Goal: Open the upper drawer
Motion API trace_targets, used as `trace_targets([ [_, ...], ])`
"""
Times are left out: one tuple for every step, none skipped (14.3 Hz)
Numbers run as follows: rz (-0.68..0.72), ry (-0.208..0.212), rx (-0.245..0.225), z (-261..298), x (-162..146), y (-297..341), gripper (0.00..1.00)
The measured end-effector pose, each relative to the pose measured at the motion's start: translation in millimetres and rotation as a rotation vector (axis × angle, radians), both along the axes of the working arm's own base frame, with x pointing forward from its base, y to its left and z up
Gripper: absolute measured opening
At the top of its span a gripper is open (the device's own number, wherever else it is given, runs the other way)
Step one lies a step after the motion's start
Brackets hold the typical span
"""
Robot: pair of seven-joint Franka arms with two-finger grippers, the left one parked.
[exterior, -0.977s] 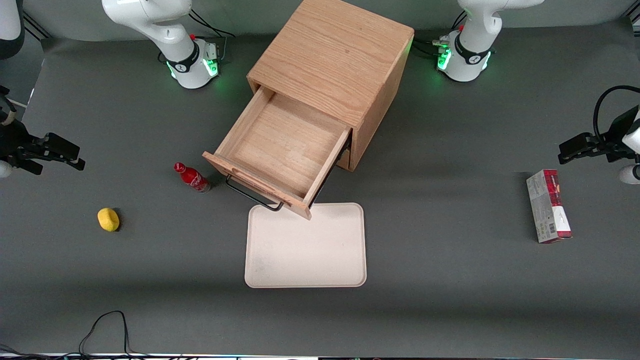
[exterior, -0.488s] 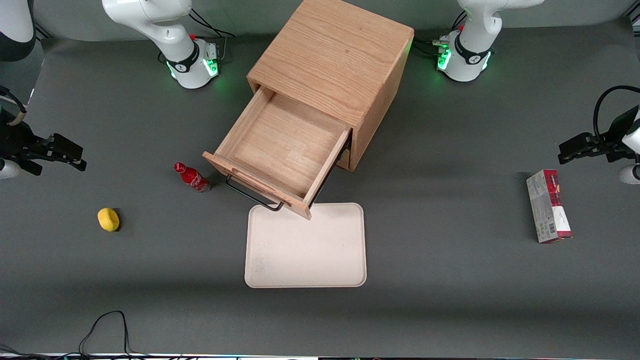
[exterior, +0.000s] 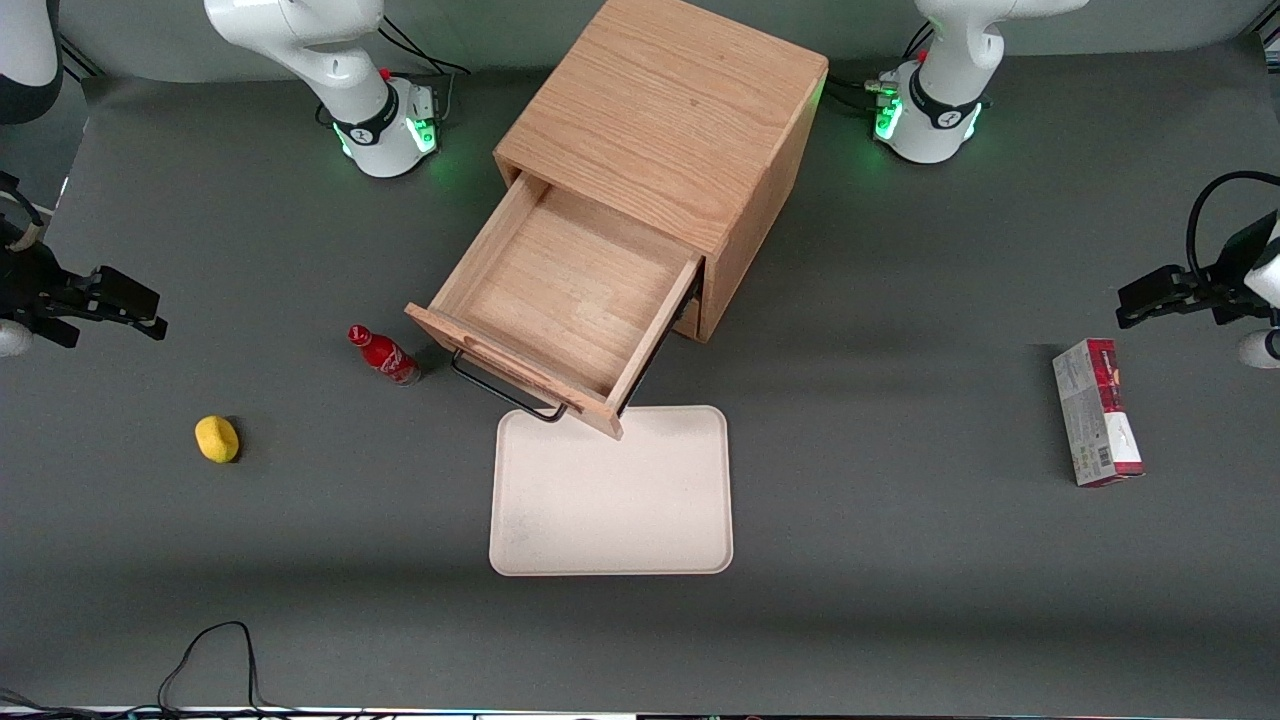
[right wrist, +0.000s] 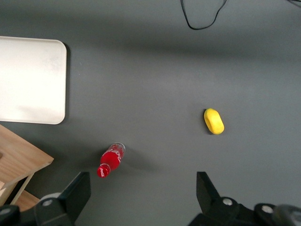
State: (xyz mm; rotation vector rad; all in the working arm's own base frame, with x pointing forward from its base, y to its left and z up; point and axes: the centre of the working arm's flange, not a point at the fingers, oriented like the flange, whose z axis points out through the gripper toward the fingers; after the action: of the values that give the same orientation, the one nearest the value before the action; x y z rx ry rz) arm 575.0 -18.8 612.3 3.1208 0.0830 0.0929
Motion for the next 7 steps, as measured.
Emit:
trace_targets([
  [-0.006,0.003,0.000,-0.3,-0.3,0.1,1.00],
  [-0.010,0.013,0.001,-1.2,-1.3,0.1,1.00],
  [-0.012,0.033,0.002,-3.0,-3.5,0.2,1.00],
  [-0.014,0.047,0.002,-4.3,-4.9,0.2,1.00],
  [-0.015,0.054,0.002,-4.9,-5.7,0.2,1.00],
  [-0.015,0.058,0.002,-5.3,-6.1,0.2,1.00],
  [-0.015,0.059,0.002,-5.3,-6.2,0.2,1.00],
])
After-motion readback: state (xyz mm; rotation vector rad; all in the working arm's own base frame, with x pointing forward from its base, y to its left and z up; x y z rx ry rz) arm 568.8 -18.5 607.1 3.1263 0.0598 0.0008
